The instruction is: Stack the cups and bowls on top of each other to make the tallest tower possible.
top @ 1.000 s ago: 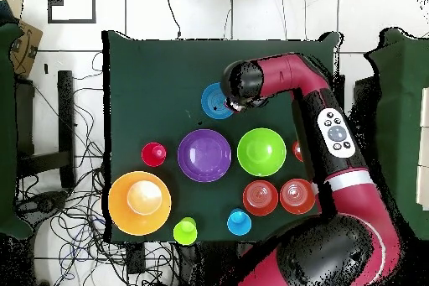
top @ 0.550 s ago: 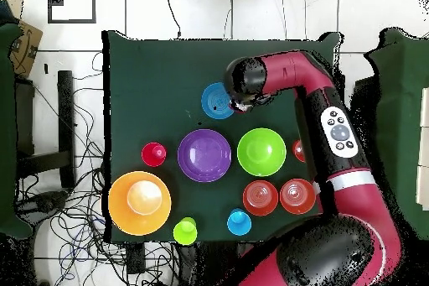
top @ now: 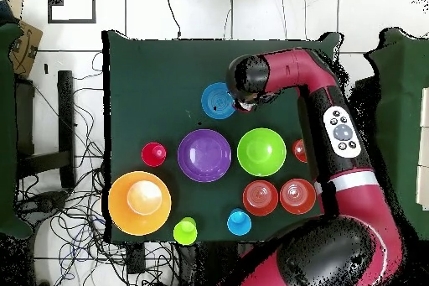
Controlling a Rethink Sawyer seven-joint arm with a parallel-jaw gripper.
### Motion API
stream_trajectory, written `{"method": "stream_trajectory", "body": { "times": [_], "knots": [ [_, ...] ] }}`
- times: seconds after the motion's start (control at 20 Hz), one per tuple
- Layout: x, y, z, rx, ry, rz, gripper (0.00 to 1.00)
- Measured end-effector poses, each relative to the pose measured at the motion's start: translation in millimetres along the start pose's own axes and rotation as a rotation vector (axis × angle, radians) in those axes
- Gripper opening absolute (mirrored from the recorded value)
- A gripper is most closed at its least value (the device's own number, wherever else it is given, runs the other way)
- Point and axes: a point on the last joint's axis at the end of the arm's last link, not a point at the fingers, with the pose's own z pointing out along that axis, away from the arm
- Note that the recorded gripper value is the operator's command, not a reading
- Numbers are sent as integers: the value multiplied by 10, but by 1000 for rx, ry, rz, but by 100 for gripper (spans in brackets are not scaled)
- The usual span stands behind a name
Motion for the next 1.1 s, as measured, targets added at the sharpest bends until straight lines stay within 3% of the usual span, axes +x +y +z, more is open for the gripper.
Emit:
{"method": "stream_trajectory", "body": {
  "times": [0.75,1.1],
  "knots": [
    [47,-18,-41,3,6,5,100],
    [37,103,-23,-72,56,10,100]
  ]
}}
